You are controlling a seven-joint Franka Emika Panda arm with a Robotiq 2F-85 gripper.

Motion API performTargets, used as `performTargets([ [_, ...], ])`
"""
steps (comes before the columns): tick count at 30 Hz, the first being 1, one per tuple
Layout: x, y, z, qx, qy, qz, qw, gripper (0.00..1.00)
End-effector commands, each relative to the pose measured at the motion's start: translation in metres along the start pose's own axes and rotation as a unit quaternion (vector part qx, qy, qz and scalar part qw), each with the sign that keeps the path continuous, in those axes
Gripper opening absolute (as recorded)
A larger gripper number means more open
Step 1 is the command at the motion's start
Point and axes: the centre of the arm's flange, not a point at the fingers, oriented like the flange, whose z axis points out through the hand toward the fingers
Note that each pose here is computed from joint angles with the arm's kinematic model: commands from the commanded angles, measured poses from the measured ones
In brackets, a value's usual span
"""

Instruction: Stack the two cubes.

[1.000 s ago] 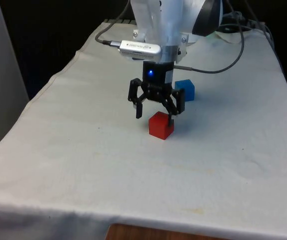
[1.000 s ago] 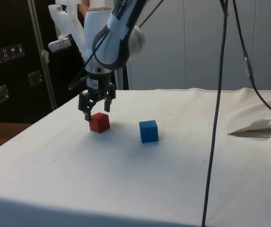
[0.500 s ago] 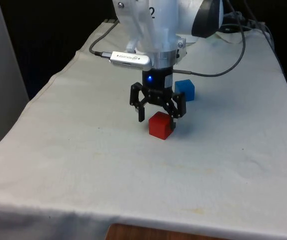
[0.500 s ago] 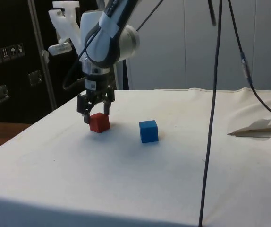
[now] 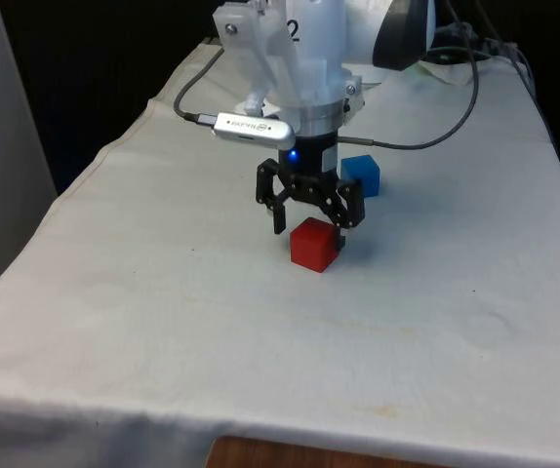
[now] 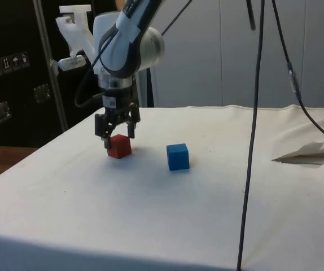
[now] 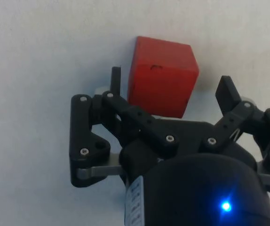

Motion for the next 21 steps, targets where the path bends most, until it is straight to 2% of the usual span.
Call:
performTargets([
  [1,0.0014,-0.0009,0.0014,0.005,-0.004,0.001,0.99998,1.0],
  [3,0.002,-0.0012,0.0012,0.004,-0.003,0.0,0.99999,1.0],
  [4,0.002,-0.0013,0.0012,0.003,-0.003,0.0,0.99999,0.96],
  [5,0.0022,-0.0014,0.0014,0.003,-0.002,0.0,0.99999,0.88],
  [6,0.0014,-0.0006,-0.0005,0.0,0.001,0.0,1.0,0.73],
  [7,0.0024,-0.0021,0.001,0.003,-0.002,0.0,0.99999,0.73],
  [9,0.0026,-0.0016,0.0009,0.003,-0.001,0.0,0.99999,0.5],
  [10,0.003,-0.0024,0.0008,0.003,-0.001,0.0,1.0,0.27],
  [12,0.0033,-0.0019,0.0011,0.002,-0.001,0.0,1.0,0.07],
  [13,0.0033,-0.0019,0.0011,0.002,-0.001,0.0,1.0,0.0],
  [21,0.0033,-0.0026,0.0013,0.002,-0.001,-0.001,1.0,0.01],
])
